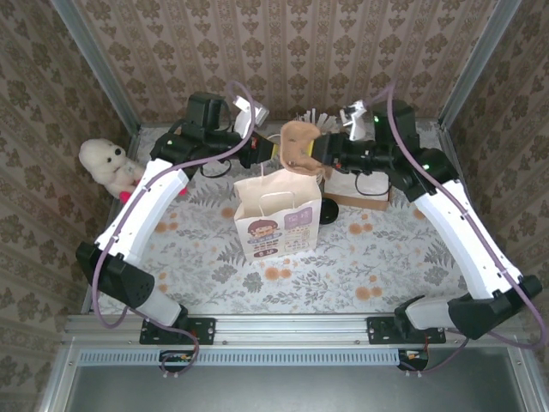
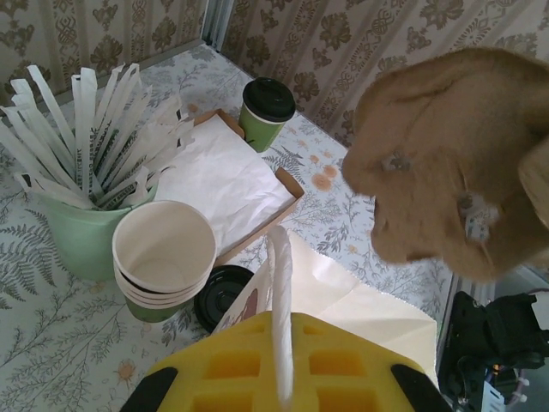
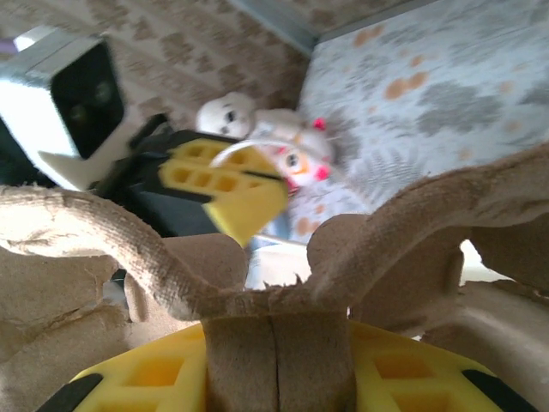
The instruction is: Pack the takeout coffee
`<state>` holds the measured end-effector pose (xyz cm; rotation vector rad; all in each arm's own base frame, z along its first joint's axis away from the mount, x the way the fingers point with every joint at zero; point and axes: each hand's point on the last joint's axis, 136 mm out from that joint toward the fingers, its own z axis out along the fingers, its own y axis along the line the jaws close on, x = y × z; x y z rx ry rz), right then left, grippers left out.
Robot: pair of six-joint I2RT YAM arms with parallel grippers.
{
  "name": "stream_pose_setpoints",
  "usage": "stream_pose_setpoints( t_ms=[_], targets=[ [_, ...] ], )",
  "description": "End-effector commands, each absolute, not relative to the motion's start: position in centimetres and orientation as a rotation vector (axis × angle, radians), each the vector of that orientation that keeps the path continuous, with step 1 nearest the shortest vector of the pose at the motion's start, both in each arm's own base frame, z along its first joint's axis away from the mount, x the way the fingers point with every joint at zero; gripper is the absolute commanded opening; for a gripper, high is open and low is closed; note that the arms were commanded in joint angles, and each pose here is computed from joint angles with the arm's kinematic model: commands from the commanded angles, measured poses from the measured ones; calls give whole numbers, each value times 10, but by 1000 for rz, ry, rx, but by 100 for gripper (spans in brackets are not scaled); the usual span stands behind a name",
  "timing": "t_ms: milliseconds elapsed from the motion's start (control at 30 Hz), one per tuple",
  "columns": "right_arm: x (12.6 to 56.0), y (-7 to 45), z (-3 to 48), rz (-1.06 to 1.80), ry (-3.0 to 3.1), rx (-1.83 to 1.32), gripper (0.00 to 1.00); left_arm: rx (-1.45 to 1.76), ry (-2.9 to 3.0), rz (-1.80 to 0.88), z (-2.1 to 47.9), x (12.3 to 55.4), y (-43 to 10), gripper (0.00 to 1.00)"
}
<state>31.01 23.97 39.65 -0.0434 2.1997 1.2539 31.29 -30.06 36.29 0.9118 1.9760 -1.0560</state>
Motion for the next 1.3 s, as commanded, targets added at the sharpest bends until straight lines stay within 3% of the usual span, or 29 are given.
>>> stream_pose_setpoints(
  t_ms=[0, 300, 567, 1100, 1267],
  targets=[
    [296, 273, 432, 1470, 2095, -181, 34, 878, 2004, -1059, 359, 318, -301, 1],
    [312, 287, 371, 1477, 2246, -69, 34, 857, 2020, -1049, 357, 326, -298, 1],
    [296, 277, 324, 1415, 2421, -4, 34, 807, 2011, -1017, 365, 336, -289, 2],
    [290, 270, 283, 1141, 2595, 57, 35, 750, 2001, -1012, 374, 340, -288, 2],
    [293, 274, 280, 1128, 2599, 59, 34, 761, 1996, -1013, 374, 339, -287, 14]
  ],
)
